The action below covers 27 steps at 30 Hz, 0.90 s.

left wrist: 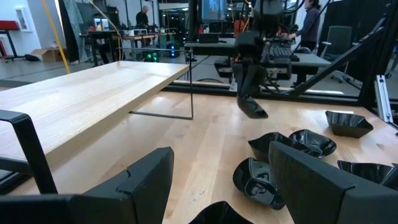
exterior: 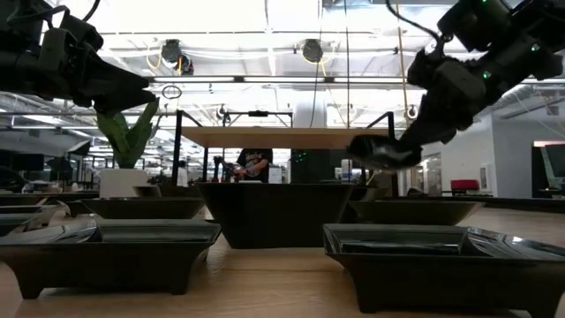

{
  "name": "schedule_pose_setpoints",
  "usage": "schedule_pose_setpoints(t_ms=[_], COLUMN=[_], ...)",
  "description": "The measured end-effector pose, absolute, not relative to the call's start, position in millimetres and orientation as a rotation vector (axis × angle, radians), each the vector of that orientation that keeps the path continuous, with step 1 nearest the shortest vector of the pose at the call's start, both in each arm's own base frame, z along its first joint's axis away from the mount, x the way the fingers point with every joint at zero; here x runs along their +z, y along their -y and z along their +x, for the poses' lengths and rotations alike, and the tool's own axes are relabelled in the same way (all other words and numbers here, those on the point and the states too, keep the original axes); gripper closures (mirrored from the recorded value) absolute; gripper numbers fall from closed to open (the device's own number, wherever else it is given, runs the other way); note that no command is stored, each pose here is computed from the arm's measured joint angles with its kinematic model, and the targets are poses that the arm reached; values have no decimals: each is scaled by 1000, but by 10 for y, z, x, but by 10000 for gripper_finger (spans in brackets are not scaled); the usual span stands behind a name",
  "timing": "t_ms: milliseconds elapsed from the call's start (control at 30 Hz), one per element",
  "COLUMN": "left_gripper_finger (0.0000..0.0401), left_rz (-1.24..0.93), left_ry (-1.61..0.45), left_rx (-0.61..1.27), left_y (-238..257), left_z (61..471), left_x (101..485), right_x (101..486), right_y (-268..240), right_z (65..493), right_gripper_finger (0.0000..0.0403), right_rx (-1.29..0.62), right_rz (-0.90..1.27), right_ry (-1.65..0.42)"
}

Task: Pick & Place Mini shaped plates
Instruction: Put the black leaf-shaped plate on the shelf

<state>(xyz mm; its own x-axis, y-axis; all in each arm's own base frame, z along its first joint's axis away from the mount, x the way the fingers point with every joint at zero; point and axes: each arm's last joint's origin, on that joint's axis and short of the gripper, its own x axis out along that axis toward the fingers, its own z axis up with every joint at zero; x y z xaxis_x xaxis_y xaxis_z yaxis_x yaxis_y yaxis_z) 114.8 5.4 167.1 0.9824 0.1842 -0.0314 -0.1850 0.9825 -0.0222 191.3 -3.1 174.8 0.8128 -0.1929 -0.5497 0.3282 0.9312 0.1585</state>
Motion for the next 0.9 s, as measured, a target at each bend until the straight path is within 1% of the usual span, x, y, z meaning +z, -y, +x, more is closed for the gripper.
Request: schedule_pose_setpoints(t_ms=[267, 467, 600, 733, 900], left_gripper_finger=[135, 135, 135, 135, 135], left_rz=[-25, -23, 25, 75, 135], left_ry=[-25, -23, 3, 44, 97], left_rx=[186, 186, 186, 188, 193], left_y=[-54, -54, -54, -54, -54], left_z=[1148, 1148, 1149, 1147, 1143], left_x=[1675, 1677, 1707, 1752, 1809], right_x=[1936, 2062, 2164, 2300, 2613], right_y=[30, 36, 64, 147, 394], right_z=[1936, 1981, 2004, 2030, 2072], right_gripper_finger=[403, 403, 403, 403, 403], right_rx=[-240, -224, -219, -251, -366], right_rz=[200, 202, 146, 53, -36], right_ry=[-394, -257, -156, -79, -17])
